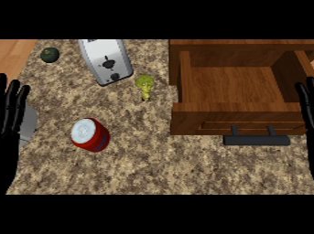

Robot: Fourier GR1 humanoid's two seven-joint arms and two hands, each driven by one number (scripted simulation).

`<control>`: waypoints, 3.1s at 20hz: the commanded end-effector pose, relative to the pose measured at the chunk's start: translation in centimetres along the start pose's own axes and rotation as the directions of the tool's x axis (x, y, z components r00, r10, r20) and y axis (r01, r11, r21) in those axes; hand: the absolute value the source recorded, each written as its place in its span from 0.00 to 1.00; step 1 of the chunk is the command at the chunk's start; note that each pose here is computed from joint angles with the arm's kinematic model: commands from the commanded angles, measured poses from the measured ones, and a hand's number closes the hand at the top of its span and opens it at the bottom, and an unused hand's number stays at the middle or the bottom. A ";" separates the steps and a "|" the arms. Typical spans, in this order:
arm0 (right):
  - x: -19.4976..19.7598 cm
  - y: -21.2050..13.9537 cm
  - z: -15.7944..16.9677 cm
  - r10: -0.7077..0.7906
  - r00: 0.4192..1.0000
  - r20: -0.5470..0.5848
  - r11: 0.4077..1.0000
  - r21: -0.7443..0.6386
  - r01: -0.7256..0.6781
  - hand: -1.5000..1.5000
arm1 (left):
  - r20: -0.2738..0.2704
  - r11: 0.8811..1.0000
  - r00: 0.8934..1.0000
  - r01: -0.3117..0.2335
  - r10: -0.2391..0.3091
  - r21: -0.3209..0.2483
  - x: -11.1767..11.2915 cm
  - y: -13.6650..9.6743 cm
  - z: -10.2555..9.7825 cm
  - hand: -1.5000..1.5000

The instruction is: Pick up the can, place it into the drawer and close the drawer

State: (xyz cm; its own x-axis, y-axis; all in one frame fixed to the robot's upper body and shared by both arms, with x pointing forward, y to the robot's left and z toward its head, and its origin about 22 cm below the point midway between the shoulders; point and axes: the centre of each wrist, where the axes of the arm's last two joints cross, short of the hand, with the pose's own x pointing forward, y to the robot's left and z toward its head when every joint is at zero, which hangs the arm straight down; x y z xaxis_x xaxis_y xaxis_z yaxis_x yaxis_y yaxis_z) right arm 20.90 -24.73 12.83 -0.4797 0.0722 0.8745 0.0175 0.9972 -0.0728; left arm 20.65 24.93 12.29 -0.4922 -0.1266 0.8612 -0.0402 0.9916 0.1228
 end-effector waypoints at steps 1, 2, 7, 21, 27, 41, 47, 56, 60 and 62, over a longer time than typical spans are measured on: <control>-0.5 -0.2 0.6 -0.028 0.999 -0.026 0.999 0.018 0.028 0.00 | -0.008 0.976 0.995 -0.098 0.098 -0.192 -1.0 -0.6 -0.8 0.00; -0.4 0.6 -0.3 -0.032 0.999 -0.011 0.999 0.034 0.033 0.00 | 0.005 0.932 0.985 -0.164 0.175 -0.323 -1.3 -0.4 -1.7 0.00; -2.2 -0.2 1.3 -0.021 0.981 -0.195 0.998 -0.065 0.009 0.00 | -0.206 0.622 0.962 -0.275 0.182 -0.733 -2.4 -2.0 -1.0 0.00; -1.1 -5.6 5.2 0.016 0.958 -0.287 0.986 -0.153 -0.062 0.00 | -0.317 0.380 0.924 -0.378 0.214 -0.845 -3.7 17.0 -7.4 0.00; 0.3 -6.6 6.0 0.000 0.960 -0.281 0.987 -0.153 -0.045 0.00 | -0.372 0.403 0.907 -0.421 0.198 -0.813 -3.6 19.9 -9.4 0.00; -1.5 -8.9 10.7 -0.008 0.953 -0.302 0.988 -0.148 -0.039 0.00 | -0.604 0.356 0.773 -0.628 0.193 -0.691 -7.6 17.2 -8.9 0.00; 0.6 -10.7 10.8 -0.009 0.960 -0.280 0.988 -0.150 -0.035 0.00 | -0.635 0.342 0.751 -0.653 0.181 -0.676 -7.7 14.5 -9.5 0.00; 1.7 -11.9 10.7 0.007 0.963 -0.268 0.990 -0.133 -0.044 0.00 | -0.640 0.373 0.754 -0.641 0.147 -0.670 -8.8 10.2 -10.2 0.00; 2.1 -12.1 11.7 0.004 0.959 -0.284 0.987 -0.151 -0.049 0.00 | -0.653 0.380 0.747 -0.644 0.126 -0.664 -10.9 10.1 -7.2 0.00; 1.8 -13.1 9.9 0.005 0.961 -0.277 0.990 -0.136 -0.044 0.00 | -0.633 0.378 0.765 -0.624 0.119 -0.684 -11.5 9.0 -7.8 0.00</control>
State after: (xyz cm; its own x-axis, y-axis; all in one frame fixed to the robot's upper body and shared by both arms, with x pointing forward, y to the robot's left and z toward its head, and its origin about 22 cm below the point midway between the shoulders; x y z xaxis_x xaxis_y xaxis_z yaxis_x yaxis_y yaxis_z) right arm 10.09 -37.01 9.85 -0.2083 0.0793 0.9749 0.1658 0.9851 -0.0447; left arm 31.28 39.70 10.65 0.1600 -0.0530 0.9857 0.8531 0.5098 -0.1111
